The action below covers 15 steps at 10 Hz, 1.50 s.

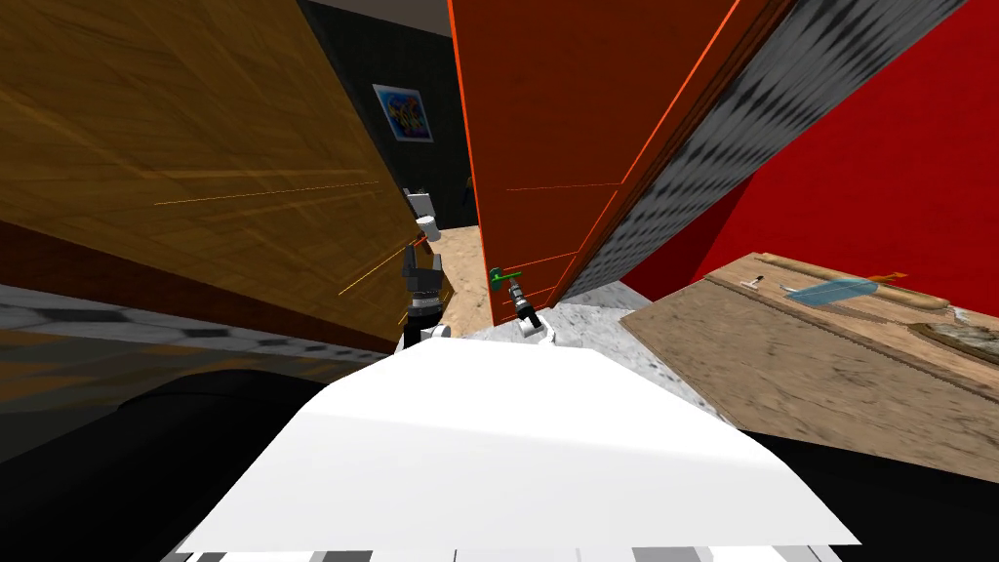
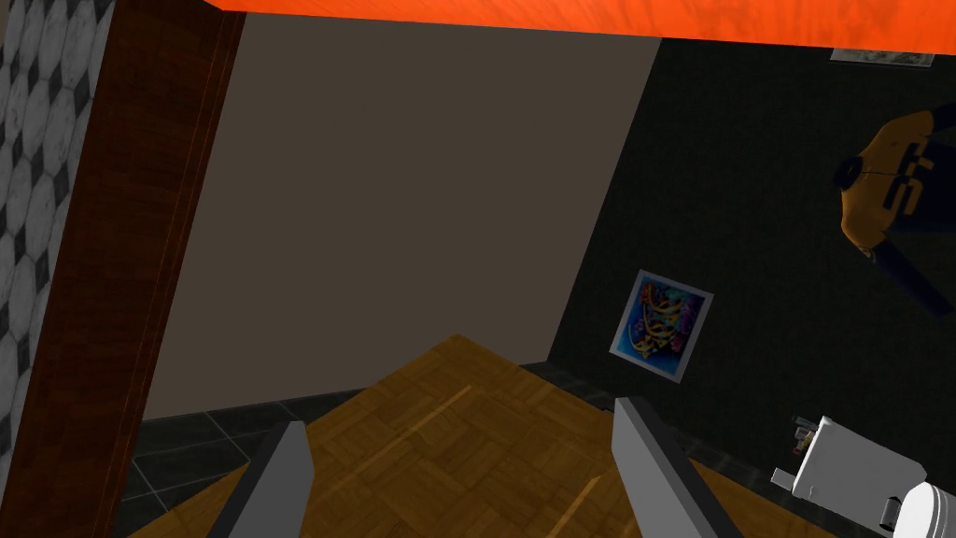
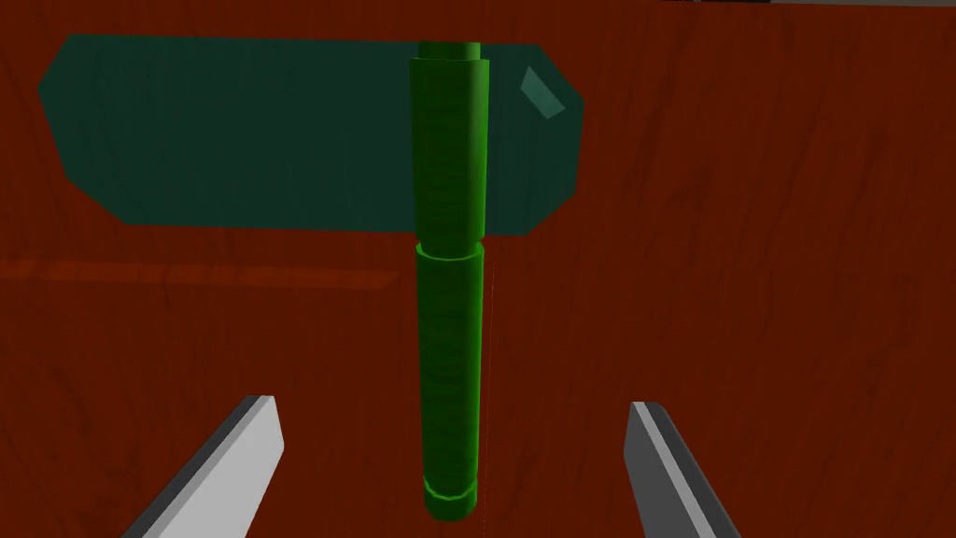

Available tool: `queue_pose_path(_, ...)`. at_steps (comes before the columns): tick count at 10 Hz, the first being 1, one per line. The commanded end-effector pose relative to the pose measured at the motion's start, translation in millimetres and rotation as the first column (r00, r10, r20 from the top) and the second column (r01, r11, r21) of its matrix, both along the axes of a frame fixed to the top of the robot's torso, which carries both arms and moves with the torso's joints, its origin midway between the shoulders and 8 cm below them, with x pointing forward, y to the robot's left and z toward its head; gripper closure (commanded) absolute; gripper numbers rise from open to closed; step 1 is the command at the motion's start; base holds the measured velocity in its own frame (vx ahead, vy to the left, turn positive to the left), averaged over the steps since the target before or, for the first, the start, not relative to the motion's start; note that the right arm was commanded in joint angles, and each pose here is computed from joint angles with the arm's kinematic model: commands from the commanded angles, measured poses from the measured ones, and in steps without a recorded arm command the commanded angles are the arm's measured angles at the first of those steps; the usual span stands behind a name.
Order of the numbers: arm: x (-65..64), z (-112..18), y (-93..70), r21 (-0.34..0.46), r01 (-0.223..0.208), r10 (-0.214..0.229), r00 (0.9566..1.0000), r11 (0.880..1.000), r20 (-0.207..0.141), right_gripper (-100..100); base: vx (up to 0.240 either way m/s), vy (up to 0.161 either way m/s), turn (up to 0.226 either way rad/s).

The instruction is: Push the door open

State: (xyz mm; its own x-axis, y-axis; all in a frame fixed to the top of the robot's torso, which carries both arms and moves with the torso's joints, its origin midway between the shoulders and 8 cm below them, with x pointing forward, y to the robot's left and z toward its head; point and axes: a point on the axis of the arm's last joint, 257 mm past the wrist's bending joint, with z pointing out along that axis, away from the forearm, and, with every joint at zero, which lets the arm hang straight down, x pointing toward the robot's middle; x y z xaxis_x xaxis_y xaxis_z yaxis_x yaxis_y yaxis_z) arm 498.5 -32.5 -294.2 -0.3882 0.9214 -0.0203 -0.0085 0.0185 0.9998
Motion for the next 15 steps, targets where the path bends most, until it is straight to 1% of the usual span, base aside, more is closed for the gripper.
queue_pose_path(1,1.5,-0.4,-0.2,0.004,0.004,-0.004,1.0,1.0,-0.001,-100,0.178,0.072,0.028)
queue_pose_path(3,3.4,0.7,3.0,0.017,0.009,-0.009,1.0,1.0,-0.002,-100,0.193,0.072,0.022)
queue_pose_path(4,2.7,-0.1,1.7,0.013,0.007,-0.007,1.0,1.0,-0.002,-100,0.091,0.015,0.006)
queue_pose_path(5,2.7,-0.1,1.7,0.013,0.007,-0.007,1.0,1.0,-0.002,100,-0.013,0.001,-0.006)
queue_pose_path(10,2.7,-0.1,1.7,0.013,0.007,-0.007,1.0,1.0,-0.002,100,-0.007,-0.002,0.004)
queue_pose_path(11,8.6,3.7,-6.7,0.008,0.021,-0.021,0.9998,1.0,0.008,100,0.094,0.082,-0.032)
queue_pose_path(12,9.5,3.3,-9.2,0.006,0.025,-0.025,0.9997,1.0,0.008,100,0.125,0.11,-0.053)
queue_pose_path(14,15.1,1.9,-23.8,-0.005,0.049,-0.049,0.9988,0.999,0.009,100,0.15,0.12,-0.048)
queue_pose_path(15,16.7,1.6,-28.0,-0.008,0.056,-0.056,0.9984,0.998,0.009,100,0.144,0.127,-0.046)
